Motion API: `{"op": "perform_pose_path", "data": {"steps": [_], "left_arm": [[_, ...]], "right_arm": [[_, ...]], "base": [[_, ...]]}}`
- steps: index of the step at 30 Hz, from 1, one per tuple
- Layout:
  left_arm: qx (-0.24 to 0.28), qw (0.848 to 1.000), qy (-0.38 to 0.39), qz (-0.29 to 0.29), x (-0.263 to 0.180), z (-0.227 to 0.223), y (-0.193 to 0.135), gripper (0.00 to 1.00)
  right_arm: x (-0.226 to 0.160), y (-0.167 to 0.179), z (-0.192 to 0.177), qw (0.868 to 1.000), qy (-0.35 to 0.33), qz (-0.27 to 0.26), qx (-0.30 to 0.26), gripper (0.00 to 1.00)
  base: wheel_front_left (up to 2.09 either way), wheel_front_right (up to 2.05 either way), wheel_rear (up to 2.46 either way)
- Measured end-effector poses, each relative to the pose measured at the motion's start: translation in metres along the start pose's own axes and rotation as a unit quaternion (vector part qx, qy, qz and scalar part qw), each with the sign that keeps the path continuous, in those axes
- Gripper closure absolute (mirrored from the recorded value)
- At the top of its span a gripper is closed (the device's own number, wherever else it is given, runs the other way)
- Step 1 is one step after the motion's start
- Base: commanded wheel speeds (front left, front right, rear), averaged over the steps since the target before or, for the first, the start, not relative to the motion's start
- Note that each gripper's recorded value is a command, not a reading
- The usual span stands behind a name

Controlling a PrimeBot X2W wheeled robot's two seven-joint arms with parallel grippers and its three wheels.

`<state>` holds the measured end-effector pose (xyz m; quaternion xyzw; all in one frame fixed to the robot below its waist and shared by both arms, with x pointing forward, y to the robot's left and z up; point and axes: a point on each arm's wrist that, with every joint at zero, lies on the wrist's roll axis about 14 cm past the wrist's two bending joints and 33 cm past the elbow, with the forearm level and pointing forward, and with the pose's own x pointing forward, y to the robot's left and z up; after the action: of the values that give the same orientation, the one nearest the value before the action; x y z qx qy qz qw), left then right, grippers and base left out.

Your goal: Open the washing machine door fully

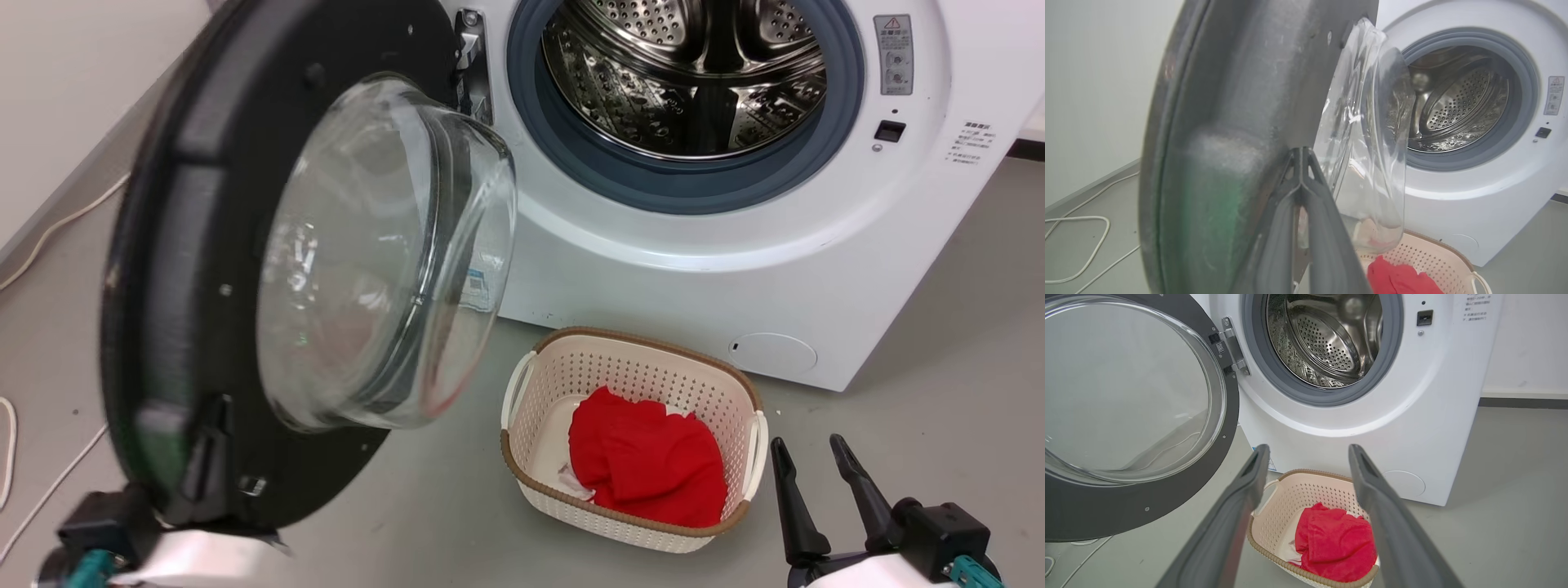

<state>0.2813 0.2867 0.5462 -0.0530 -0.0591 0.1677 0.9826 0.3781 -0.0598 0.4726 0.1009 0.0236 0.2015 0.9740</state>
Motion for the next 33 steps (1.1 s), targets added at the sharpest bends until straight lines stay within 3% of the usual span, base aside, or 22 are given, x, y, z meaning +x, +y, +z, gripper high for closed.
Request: {"op": "perform_pose_path", "data": {"steps": [5,19,24,33], "left_arm": [[0.012,0.999,-0.009,0.048,0.023,0.001,0.043,1.0],[0.057,0.99,-0.017,0.124,0.094,0.01,0.125,1.0],[0.066,0.987,0.001,0.143,0.104,0.005,0.144,1.0],[0.072,0.985,-0.014,0.153,0.093,0.013,0.15,1.0]], "right_arm": [[0.004,0.0,-0.004,1.0,0.004,0.002,-0.001,0.0],[0.008,-0.019,-0.006,1.0,0.005,-0.021,-0.011,0.0],[0.01,-0.022,0.001,1.0,-0.005,-0.025,-0.013,0.0],[0.004,-0.021,0.014,0.999,-0.023,-0.027,-0.025,0.0]], "base": [[0.0,0.0,0.0],[0.0,0.0,0.0],[0.0,0.0,0.0],[0.0,0.0,0.0]]}}
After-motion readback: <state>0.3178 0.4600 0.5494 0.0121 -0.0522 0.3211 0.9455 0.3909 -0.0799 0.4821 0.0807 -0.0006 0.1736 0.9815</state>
